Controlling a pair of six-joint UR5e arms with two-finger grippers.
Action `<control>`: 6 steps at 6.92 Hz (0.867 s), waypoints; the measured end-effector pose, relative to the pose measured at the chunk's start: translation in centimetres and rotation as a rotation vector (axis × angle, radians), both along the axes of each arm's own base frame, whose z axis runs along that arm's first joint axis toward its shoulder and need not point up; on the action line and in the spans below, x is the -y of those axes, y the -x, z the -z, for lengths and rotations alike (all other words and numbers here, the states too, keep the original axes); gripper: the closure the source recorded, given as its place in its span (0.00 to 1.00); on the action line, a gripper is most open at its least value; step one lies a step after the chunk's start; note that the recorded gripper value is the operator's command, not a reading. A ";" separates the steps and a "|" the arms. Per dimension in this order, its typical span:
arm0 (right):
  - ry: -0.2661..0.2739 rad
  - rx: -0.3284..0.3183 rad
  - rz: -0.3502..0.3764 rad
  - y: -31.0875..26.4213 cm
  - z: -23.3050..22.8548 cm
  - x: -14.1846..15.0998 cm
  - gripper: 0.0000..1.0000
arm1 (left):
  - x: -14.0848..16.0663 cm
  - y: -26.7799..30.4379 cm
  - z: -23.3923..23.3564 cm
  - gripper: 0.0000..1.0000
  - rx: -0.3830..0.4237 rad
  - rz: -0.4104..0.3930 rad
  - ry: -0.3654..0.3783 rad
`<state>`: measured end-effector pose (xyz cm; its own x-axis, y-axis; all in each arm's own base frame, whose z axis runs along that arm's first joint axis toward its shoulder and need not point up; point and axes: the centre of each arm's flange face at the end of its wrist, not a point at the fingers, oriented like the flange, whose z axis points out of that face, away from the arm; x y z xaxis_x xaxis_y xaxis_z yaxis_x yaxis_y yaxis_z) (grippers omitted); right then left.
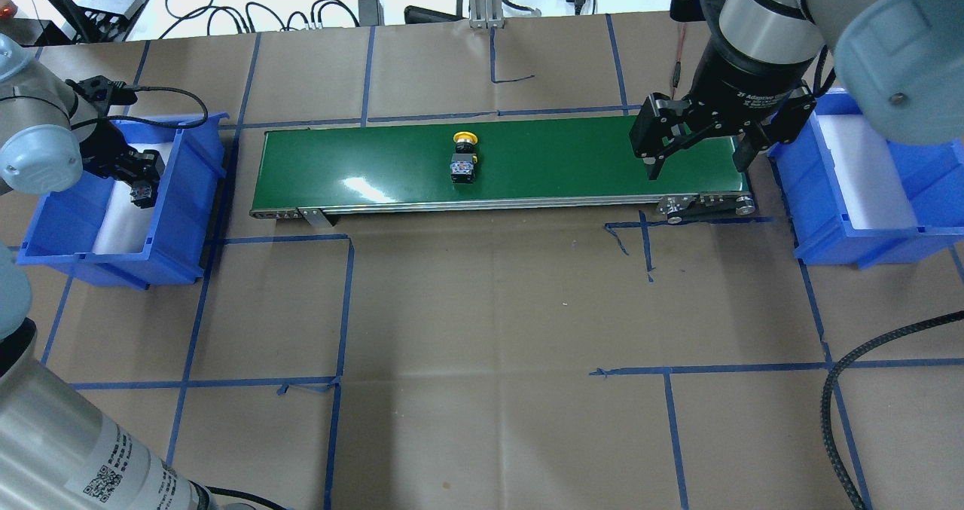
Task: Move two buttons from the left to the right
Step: 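Grasp the red button switch with the left gripper and lift it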
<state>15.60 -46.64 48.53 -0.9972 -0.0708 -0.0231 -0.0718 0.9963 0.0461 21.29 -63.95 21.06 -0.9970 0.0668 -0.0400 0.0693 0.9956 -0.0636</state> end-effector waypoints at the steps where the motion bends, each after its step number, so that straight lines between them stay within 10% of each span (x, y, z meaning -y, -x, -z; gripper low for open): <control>1: 0.001 0.000 0.000 0.0 0.0 0.0 0.00 | 0.2 -0.1 -0.5 0.96 0.003 0.000 0.005; 6: 0.004 0.000 0.000 0.0 -0.1 0.0 0.00 | -0.3 0.4 -11.9 0.96 -0.006 0.011 -0.015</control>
